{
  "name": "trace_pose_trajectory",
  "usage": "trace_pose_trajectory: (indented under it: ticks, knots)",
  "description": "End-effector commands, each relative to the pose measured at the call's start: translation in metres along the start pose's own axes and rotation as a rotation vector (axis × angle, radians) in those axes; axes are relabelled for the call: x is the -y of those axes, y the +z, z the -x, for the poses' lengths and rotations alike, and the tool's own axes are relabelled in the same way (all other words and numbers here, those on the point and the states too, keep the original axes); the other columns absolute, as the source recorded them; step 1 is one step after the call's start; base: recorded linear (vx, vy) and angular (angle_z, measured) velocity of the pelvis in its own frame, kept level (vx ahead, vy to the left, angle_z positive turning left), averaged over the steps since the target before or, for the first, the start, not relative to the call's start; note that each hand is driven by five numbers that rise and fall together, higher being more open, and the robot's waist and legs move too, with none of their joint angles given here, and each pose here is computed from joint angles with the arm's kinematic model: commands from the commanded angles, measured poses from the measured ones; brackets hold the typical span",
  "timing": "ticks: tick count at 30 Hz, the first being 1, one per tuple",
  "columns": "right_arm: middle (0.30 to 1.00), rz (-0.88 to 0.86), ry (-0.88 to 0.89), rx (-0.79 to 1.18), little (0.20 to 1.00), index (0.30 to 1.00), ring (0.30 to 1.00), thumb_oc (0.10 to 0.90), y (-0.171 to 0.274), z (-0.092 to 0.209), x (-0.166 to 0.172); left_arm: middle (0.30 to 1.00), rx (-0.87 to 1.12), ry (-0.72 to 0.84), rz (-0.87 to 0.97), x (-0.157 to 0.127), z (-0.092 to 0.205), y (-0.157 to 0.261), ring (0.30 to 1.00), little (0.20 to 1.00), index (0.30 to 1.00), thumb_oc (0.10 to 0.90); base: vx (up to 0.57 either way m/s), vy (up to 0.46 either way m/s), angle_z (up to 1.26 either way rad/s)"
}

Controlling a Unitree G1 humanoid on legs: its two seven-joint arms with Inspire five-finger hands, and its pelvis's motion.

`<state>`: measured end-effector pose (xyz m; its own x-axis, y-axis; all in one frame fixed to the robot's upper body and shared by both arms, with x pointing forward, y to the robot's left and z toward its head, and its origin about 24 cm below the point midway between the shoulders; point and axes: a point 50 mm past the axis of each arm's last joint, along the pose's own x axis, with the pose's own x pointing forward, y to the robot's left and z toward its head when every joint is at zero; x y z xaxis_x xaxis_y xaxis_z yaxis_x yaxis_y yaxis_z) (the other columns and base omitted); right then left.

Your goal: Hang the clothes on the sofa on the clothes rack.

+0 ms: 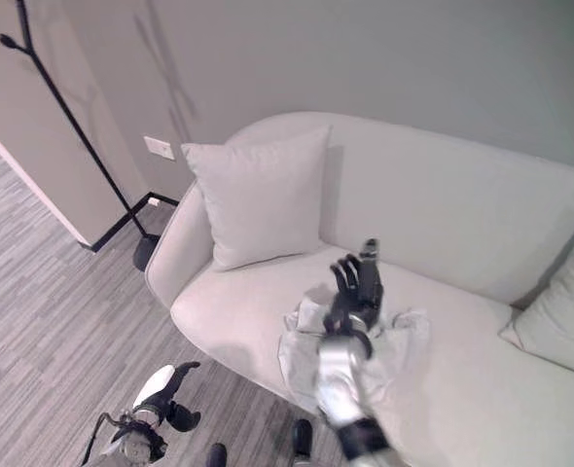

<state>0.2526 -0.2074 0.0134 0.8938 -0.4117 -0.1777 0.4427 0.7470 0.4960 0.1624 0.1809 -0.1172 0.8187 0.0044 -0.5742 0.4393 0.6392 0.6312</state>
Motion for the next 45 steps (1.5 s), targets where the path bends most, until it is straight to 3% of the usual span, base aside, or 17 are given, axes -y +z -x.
trace_pose_trajectory:
  ticks: [1,4,5,6,7,11,16,24,30,31,40,41,43,45]
  knots:
    - [0.9,0.102,0.146,0.233,0.9,0.9,0.9,0.8,0.045,-0.005,-0.025,0.9,0.048,0.084,-0.046,-0.026,-0.009,0.002,0.9,0.9,0.9,0.8,0.01,0.001,-0.06]
    - [0.9,0.494,0.091,0.284,0.9,0.9,0.9,0.8,0.048,-0.003,0.002,0.9,0.028,0.102,-0.04,-0.029,-0.006,-0.006,0.9,0.9,0.9,0.8,0.01,0.0,-0.03]
    - [0.9,0.819,0.046,0.347,0.9,0.9,0.9,0.8,0.053,-0.004,0.016,0.9,0.033,0.119,-0.06,-0.031,-0.005,-0.007,0.9,0.9,0.9,0.8,0.0,0.0,0.0]
    - [0.9,0.821,0.045,0.347,0.9,0.9,0.9,0.8,0.053,-0.004,0.016,0.9,0.033,0.119,-0.06,-0.031,-0.005,-0.007,0.9,0.9,0.9,0.8,0.04,-0.012,-0.06]
    - [0.9,1.062,0.004,0.395,0.9,0.9,0.9,0.8,0.055,-0.006,0.024,0.9,0.045,0.127,-0.088,-0.031,-0.005,-0.007,0.9,0.9,0.9,0.8,0.04,-0.014,-0.08]
    - [0.9,1.37,-0.024,0.469,0.9,0.9,0.9,0.8,0.05,-0.016,0.025,0.9,0.086,0.136,-0.121,-0.028,-0.007,0.0,0.9,0.9,0.9,0.8,0.02,-0.006,-0.06]
    - [0.9,1.574,0.038,0.387,0.9,0.9,0.9,0.8,0.022,-0.032,0.025,0.9,0.138,0.149,-0.152,-0.032,-0.008,0.007,0.9,0.9,0.9,0.8,0.0,0.0,0.0]
    - [0.9,1.59,0.053,0.223,0.9,0.9,0.9,0.8,-0.012,-0.052,0.013,0.9,0.161,0.184,-0.161,-0.035,-0.013,0.014,0.9,0.9,0.9,0.8,-0.03,-0.008,0.16]
    - [0.9,1.791,0.049,0.159,0.9,0.9,0.9,0.8,-0.021,-0.061,0.016,0.9,0.241,0.202,-0.194,-0.038,-0.021,0.034,0.9,0.9,0.9,0.8,-0.02,0.016,0.15]
    - [0.9,1.89,0.025,0.09,0.9,0.9,0.9,0.8,-0.023,-0.062,0.028,0.9,0.28,0.2,-0.215,-0.039,-0.022,0.042,0.9,0.9,0.9,0.8,-0.04,0.042,0.17]
    - [0.9,2.133,-0.044,-0.256,0.9,0.9,0.9,0.8,-0.033,-0.041,0.095,0.9,0.379,0.128,-0.285,-0.029,-0.017,0.057,0.9,0.9,0.9,0.8,0.01,0.042,0.2]
    - [0.858,2.134,-0.044,-0.256,0.858,0.858,0.858,0.772,-0.033,-0.041,0.095,0.9,0.379,0.127,-0.285,-0.029,-0.017,0.057,0.9,0.9,0.9,0.8,0.02,0.035,0.15]
    - [0.3,2.127,-0.05,-0.327,0.3,0.3,0.3,0.4,-0.037,-0.033,0.106,0.9,0.37,0.124,-0.279,-0.028,-0.016,0.055,0.9,0.9,0.9,0.8,0.01,0.027,0.08]
    - [0.3,2.097,-0.074,-0.383,0.3,0.3,0.3,0.4,-0.039,-0.028,0.115,0.9,0.368,0.121,-0.267,-0.029,-0.014,0.054,0.9,0.9,0.9,0.8,0.01,0.039,0.05]
